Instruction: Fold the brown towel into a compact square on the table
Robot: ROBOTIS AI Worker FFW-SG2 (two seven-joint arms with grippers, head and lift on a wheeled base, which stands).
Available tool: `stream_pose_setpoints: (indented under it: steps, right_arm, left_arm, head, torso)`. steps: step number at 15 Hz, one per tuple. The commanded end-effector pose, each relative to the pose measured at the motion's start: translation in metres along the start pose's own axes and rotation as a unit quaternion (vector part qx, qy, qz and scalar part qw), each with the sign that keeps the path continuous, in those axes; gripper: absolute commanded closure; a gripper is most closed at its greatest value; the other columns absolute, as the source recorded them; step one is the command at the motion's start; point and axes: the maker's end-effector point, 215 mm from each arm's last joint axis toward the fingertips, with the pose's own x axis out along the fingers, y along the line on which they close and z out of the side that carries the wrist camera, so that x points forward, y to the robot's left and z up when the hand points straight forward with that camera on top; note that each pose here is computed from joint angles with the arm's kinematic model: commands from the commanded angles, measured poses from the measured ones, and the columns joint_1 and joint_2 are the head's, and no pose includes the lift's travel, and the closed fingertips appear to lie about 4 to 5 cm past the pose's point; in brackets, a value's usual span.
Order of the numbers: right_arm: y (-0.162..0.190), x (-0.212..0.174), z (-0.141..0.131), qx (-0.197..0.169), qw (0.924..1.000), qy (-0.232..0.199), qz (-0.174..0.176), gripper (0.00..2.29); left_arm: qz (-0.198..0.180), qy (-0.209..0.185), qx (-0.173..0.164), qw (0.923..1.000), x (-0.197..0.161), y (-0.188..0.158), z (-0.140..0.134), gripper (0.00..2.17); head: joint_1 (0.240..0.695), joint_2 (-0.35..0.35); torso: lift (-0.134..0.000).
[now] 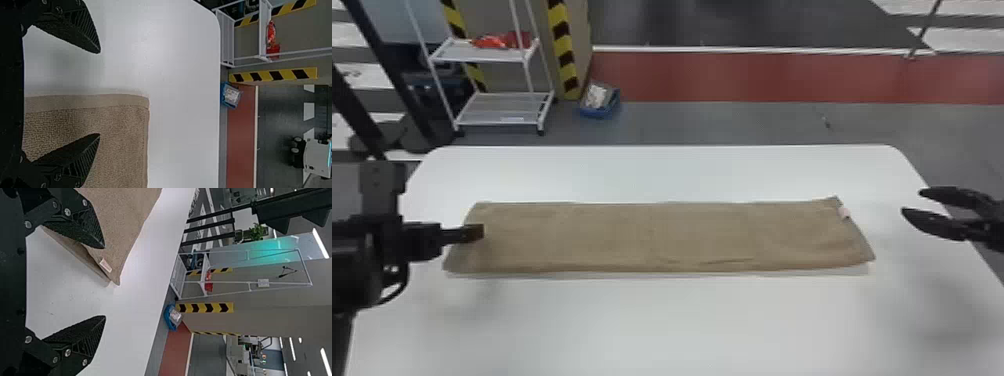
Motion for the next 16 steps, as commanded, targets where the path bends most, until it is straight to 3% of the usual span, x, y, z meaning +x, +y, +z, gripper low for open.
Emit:
stream_pose_setpoints:
  steps: [1,6,16]
  right_arm:
    - [0.0,-0.001,0.0,0.0,1.0,0.0,0.001,0.29]
    - [-0.002,-0.003,0.002,-0.002,1.0,0.001,0.0,0.29]
    - [-0.002,-0.003,0.004,-0.006,1.0,0.001,0.0,0.29]
  left_arm:
    - [-0.003,0.001,0.0,1.0,-0.001,-0.004,-0.002,0.16]
    - [-0.004,0.017,-0.003,0.9998,0.0,-0.007,-0.015,0.21]
    - [-0.006,0.007,0.0,1.0,-0.004,-0.01,-0.005,0.22]
  head:
    - [0.695,-0.002]
    - [0.695,-0.01]
    - [0.695,-0.016]
  torso:
    - [-0.124]
    - [-0.124]
    - [-0.124]
